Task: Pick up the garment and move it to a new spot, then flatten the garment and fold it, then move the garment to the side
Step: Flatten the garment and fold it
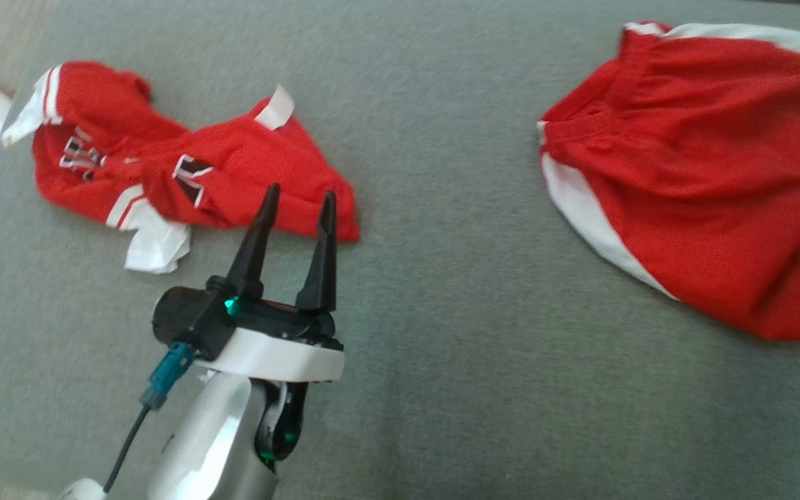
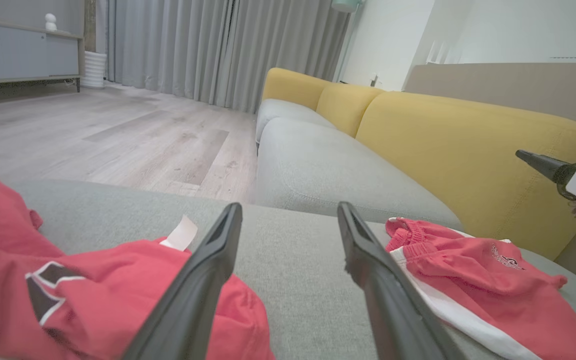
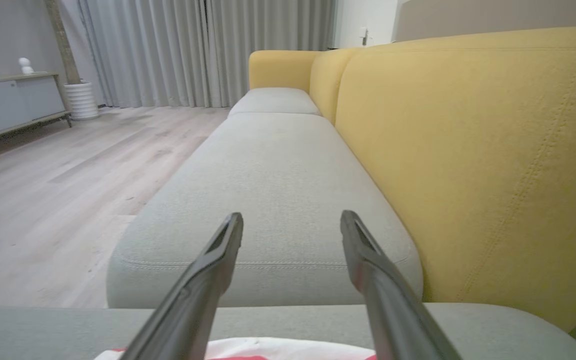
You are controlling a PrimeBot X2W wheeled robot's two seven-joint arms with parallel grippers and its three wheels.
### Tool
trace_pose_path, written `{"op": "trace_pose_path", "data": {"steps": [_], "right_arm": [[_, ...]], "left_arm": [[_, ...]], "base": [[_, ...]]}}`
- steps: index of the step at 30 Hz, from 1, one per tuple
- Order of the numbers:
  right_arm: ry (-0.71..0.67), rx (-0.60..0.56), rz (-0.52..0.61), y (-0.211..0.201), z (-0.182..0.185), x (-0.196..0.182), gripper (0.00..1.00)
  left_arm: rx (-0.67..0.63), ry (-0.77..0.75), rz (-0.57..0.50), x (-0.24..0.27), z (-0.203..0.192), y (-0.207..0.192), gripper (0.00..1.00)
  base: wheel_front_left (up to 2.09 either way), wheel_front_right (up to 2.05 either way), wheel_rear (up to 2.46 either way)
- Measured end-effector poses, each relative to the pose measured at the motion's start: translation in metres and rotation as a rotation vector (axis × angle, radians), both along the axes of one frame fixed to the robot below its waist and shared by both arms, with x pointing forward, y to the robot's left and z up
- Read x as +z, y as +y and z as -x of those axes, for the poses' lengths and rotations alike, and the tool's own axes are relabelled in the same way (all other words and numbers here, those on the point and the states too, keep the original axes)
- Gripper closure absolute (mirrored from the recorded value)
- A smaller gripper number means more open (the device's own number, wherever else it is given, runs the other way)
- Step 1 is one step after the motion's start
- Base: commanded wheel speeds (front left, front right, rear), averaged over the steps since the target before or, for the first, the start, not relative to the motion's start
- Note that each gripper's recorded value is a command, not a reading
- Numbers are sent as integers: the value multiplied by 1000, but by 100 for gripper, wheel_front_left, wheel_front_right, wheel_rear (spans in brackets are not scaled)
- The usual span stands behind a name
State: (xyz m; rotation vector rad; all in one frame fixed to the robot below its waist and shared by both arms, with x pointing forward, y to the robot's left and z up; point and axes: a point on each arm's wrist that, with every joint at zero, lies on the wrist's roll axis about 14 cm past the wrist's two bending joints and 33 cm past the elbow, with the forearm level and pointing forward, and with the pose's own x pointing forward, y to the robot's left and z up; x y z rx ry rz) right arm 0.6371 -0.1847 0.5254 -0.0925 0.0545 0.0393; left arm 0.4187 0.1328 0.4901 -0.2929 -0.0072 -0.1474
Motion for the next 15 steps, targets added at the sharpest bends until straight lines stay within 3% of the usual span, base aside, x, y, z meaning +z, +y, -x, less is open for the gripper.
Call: {"op": "trace_pose_path", "data": {"steps": [9,15], "right_arm": [[-115,105,-117,51,57,29,0],[-90,160,-165,62,123,2,0]], "left_arm": [[-16,-57,-3,19,8,-7,0],[-36,-77,4,26,19,-15,0]], "base": [[0,0,0],[0,0,0]]}}
